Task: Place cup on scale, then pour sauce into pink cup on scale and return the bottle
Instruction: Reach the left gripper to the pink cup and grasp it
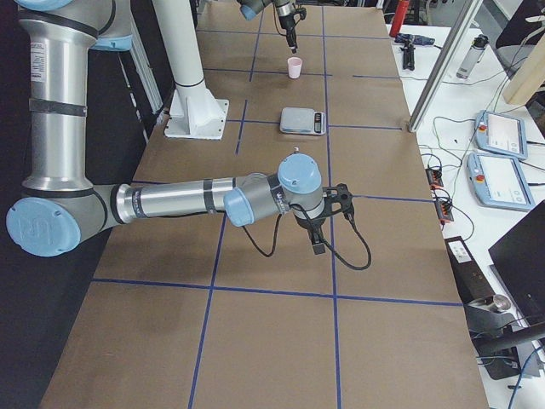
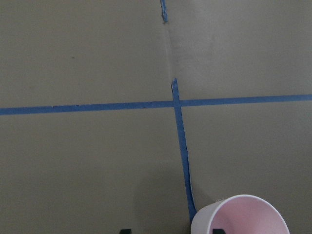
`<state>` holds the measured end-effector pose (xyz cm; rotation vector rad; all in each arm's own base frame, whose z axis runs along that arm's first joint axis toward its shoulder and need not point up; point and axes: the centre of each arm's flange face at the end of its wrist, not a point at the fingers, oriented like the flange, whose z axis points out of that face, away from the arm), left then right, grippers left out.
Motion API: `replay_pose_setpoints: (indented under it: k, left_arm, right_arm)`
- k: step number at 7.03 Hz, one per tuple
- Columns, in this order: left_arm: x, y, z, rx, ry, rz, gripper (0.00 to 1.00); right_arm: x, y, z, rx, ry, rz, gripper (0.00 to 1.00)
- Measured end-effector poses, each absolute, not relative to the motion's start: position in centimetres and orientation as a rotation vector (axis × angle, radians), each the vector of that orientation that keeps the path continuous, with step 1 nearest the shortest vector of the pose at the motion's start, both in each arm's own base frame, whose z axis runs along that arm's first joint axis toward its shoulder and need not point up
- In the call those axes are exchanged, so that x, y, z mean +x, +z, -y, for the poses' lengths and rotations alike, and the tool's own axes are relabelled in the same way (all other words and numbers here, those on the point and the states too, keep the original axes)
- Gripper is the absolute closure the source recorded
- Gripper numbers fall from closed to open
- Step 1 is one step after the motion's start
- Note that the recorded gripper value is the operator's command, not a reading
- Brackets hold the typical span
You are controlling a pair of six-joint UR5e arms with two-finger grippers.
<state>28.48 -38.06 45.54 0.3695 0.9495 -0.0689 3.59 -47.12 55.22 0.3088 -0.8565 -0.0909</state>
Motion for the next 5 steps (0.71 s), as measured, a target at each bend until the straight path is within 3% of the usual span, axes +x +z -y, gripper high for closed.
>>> replay_pose_setpoints:
  k: [1, 2, 3, 4, 5]
  left_arm:
    - [29.4, 45.6, 37.7, 0.362, -0.063, -0.949, 0.44]
    - [30.1, 45.3, 37.8, 0.354, -0.060, -0.941, 0.53]
    - [30.9, 44.8, 38.3, 0.345, -0.061, -0.927, 0.71]
    - [31.6, 44.3, 38.6, 0.339, -0.062, -0.914, 1.00]
    - [32.0, 44.3, 38.8, 0.335, -0.061, -0.905, 1.00]
  right_arm:
    - [3.6, 55.2, 47.1, 0.309, -0.091, 0.856, 0.00]
    - [3.6, 55.2, 47.1, 0.308, -0.091, 0.856, 0.00]
    - [3.6, 55.2, 47.1, 0.308, -0.091, 0.856, 0.00]
    - [3.6, 55.3, 47.1, 0.308, -0.090, 0.856, 0.00]
    - [3.6, 55.3, 47.1, 0.308, -0.090, 0.856, 0.00]
